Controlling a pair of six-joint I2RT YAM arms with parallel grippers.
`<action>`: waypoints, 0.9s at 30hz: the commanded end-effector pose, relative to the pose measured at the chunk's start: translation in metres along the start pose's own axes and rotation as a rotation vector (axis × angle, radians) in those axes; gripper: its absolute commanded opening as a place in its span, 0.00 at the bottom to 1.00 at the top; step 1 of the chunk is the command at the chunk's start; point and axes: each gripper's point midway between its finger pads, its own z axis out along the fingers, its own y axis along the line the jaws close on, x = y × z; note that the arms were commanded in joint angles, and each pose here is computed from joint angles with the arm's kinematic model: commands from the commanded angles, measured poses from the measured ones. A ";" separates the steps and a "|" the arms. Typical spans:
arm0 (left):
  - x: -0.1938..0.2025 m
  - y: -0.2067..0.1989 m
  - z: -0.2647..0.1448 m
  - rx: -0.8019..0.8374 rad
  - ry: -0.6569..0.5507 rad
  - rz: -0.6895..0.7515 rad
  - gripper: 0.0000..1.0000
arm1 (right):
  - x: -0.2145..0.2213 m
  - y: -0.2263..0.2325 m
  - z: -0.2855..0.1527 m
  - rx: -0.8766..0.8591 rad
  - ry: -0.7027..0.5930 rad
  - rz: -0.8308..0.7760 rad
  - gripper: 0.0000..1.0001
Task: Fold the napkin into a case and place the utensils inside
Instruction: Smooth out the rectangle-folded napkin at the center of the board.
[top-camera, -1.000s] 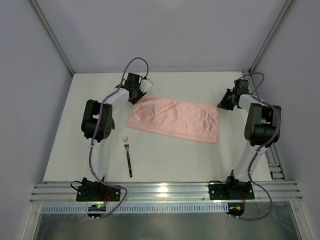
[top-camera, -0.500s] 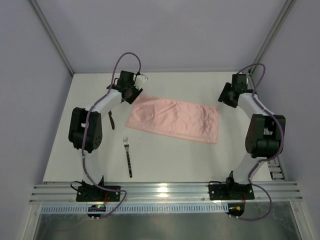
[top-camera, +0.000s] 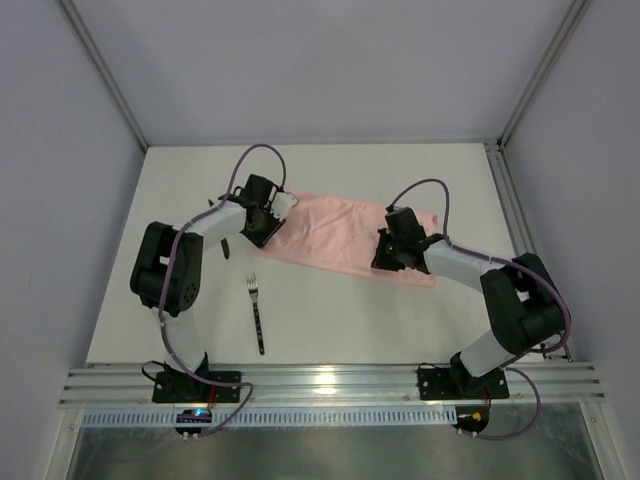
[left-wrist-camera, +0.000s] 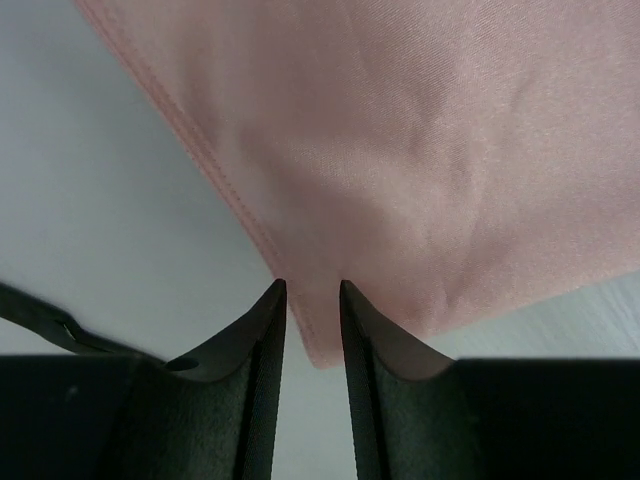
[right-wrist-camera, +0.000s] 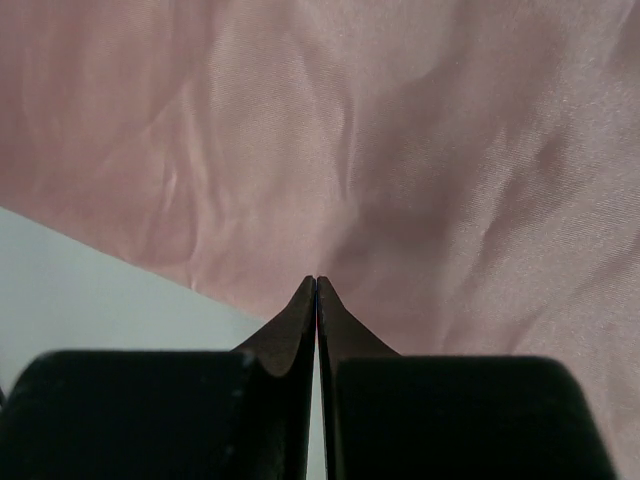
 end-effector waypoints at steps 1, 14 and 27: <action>-0.002 0.015 0.010 -0.073 0.005 -0.033 0.28 | 0.003 0.003 0.015 -0.021 -0.008 0.084 0.04; 0.044 0.009 0.015 -0.099 0.121 -0.016 0.25 | 0.060 -0.074 -0.008 0.154 0.070 0.385 0.04; -0.015 -0.018 -0.053 0.079 -0.139 0.019 0.32 | 0.006 -0.068 -0.067 0.131 -0.096 0.361 0.04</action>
